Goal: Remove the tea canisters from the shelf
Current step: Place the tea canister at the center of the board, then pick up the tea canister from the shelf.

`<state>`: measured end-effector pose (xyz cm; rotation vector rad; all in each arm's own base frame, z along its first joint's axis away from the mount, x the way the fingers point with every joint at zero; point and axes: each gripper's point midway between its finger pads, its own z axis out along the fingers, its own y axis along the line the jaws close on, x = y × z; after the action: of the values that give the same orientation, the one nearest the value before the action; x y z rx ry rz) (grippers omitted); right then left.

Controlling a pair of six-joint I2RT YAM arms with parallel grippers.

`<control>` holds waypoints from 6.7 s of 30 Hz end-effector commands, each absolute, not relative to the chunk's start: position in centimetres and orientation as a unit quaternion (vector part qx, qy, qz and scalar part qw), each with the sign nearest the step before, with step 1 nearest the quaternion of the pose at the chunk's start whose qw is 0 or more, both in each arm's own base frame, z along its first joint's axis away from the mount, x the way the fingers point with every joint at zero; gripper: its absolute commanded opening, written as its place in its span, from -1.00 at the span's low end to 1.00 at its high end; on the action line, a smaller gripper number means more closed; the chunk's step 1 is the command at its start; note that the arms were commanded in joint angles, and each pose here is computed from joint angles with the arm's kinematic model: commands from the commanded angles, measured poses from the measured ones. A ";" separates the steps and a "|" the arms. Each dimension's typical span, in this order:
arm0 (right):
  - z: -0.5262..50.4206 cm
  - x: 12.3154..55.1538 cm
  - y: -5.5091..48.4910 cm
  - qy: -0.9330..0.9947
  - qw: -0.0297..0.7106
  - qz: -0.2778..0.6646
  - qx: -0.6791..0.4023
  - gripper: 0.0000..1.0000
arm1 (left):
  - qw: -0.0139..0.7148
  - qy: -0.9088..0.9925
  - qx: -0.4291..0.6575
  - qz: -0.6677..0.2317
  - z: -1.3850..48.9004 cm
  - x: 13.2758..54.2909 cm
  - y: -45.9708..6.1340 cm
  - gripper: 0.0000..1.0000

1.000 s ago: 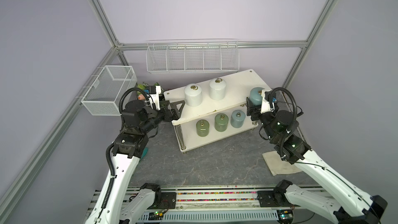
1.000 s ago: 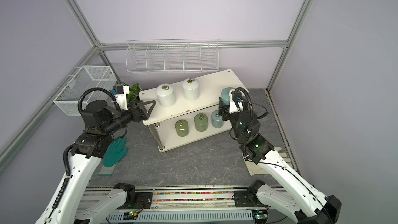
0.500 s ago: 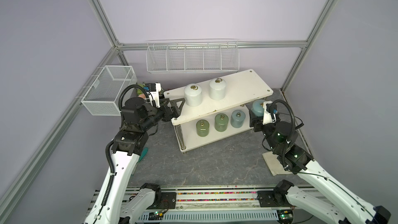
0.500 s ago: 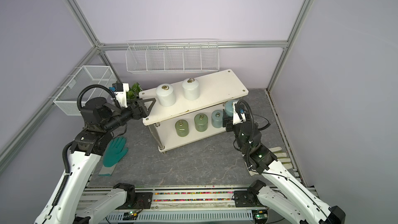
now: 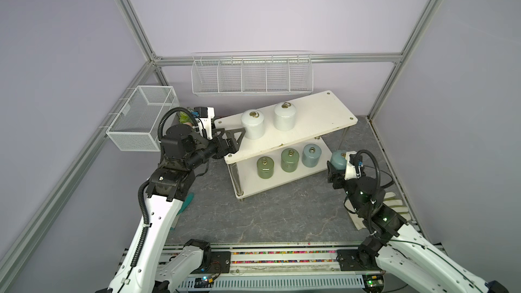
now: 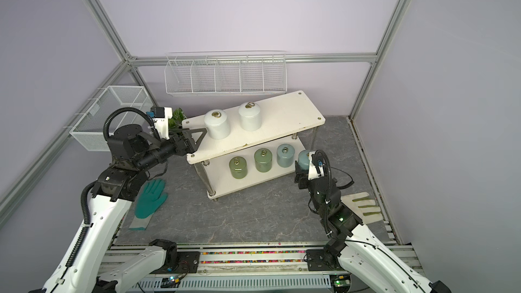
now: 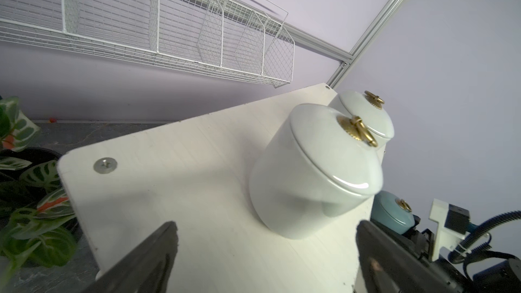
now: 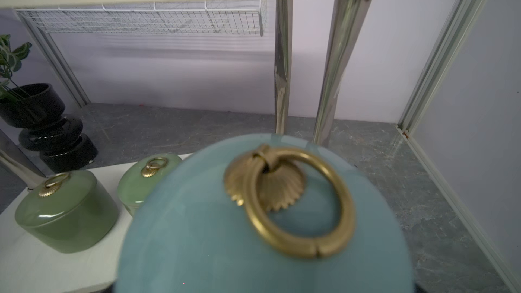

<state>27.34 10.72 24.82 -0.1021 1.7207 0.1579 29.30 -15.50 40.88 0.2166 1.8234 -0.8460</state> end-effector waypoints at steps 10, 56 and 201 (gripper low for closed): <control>23.9 26.4 10.8 0.731 0.670 0.133 -0.001 0.16 | 0.524 0.771 0.128 -0.337 40.7 28.0 -17.3 1.00; 6.6 27.7 13.4 0.826 0.560 0.065 -0.028 0.27 | 0.532 0.773 0.129 -0.320 40.8 24.9 -17.0 1.00; 42.3 33.8 30.8 0.635 0.731 0.172 -0.179 0.78 | 0.588 0.758 0.135 -0.247 41.8 23.9 -14.2 0.99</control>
<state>33.34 30.79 41.08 -0.4383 1.4292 0.3450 23.83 -14.11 41.79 0.2953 1.7734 -0.5960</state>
